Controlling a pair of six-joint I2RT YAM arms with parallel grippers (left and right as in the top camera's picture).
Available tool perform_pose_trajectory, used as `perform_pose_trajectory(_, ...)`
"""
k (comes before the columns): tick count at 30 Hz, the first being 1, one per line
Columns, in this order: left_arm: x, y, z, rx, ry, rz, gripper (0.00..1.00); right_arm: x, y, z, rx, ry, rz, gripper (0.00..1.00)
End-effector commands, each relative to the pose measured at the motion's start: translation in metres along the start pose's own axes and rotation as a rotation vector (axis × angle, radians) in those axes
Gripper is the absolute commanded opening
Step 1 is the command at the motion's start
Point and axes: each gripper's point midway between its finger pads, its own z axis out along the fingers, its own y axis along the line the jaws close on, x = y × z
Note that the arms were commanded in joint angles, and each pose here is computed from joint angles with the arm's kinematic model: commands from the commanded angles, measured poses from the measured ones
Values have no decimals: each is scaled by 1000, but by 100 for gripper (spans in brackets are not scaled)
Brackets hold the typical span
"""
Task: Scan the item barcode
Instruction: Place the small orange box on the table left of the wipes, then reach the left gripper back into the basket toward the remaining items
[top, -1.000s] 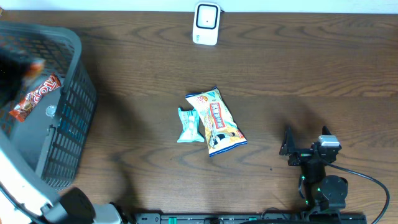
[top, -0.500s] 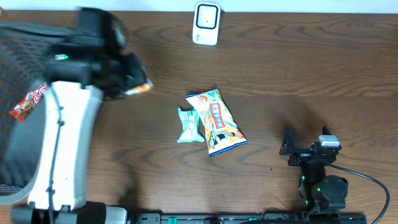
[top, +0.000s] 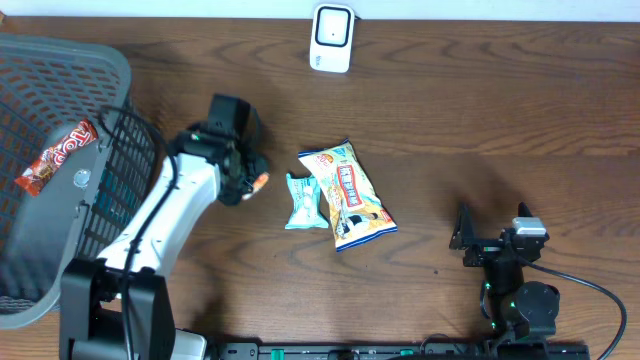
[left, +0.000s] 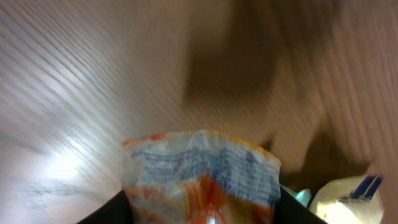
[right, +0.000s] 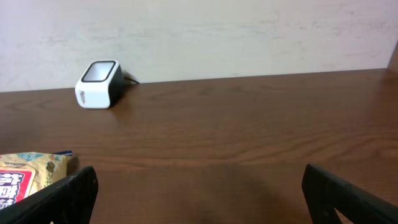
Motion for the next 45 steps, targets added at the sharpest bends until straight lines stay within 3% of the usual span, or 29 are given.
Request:
perform_pose_trajectory(1, 22, 9, 20, -7, 60, -227, 48, 1, 0, 0, 1, 4, -9, 99)
perform_pose_trajectory(3, 28, 13, 25, -16, 66, -259, 49, 1, 0, 0, 1, 4, -9, 99)
perform_pose_trajectory(6, 35, 12, 25, -19, 72, -239, 87, 1, 0, 0, 1, 4, -9, 99)
perform_pose_trajectory(8, 39, 7, 22, -7, 73, -219, 93, 1, 0, 0, 1, 4, -9, 99)
perform_pose_trajectory(13, 26, -36, -15, 144, 27, -48, 96, 1, 0, 0, 1, 4, -9, 99)
perform_pose_trajectory(19, -20, -106, -129, 411, -173, 277, 98, 1, 0, 0, 1, 4, -9, 99)
perform_pose_trajectory(26, -79, -109, -249, 466, -478, 427, 98, 1, 0, 0, 1, 4, -9, 99)
perform_pose_trajectory(36, -142, -52, -341, 495, -744, 273, 98, 1, 0, 0, 1, 4, -9, 99)
perform_pose_trajectory(45, -152, -22, -355, 461, -787, 207, 98, 1, 0, 0, 1, 4, -9, 99)
